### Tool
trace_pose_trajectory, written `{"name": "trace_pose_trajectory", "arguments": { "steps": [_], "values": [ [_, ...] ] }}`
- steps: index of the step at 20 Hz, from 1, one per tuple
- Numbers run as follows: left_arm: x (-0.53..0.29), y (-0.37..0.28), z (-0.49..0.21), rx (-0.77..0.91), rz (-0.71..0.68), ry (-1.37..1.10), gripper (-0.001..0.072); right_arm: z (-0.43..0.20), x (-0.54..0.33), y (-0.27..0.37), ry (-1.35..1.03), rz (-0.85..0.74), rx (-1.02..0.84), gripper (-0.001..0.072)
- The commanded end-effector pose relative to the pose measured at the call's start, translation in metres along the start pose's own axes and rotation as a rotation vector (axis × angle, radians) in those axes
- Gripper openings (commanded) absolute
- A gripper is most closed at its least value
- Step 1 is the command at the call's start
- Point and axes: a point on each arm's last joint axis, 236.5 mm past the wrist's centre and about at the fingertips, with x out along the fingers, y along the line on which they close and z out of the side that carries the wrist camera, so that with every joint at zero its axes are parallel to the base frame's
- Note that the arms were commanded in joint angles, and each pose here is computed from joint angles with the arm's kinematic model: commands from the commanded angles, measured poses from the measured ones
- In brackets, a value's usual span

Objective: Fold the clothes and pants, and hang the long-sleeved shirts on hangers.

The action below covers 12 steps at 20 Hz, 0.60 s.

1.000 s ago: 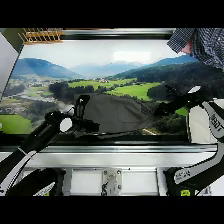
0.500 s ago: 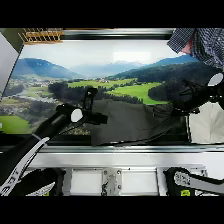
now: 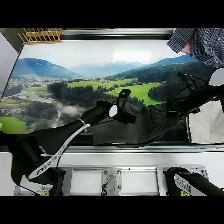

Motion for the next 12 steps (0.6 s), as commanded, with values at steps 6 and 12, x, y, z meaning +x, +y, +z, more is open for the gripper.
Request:
{"name": "trace_pose_trajectory", "arguments": {
  "steps": [6,12],
  "values": [
    [0.043,-0.038,-0.013,0.07,-0.022,0.077,0.0005,-0.001,-0.017,0.039,-0.029,-0.004,-0.092,0.0018],
    [0.012,-0.013,0.016,0.019,-0.009,0.032,0.0004,-0.004,-0.012,0.053,-0.017,0.001,-0.115,0.0018]
  ]
}}
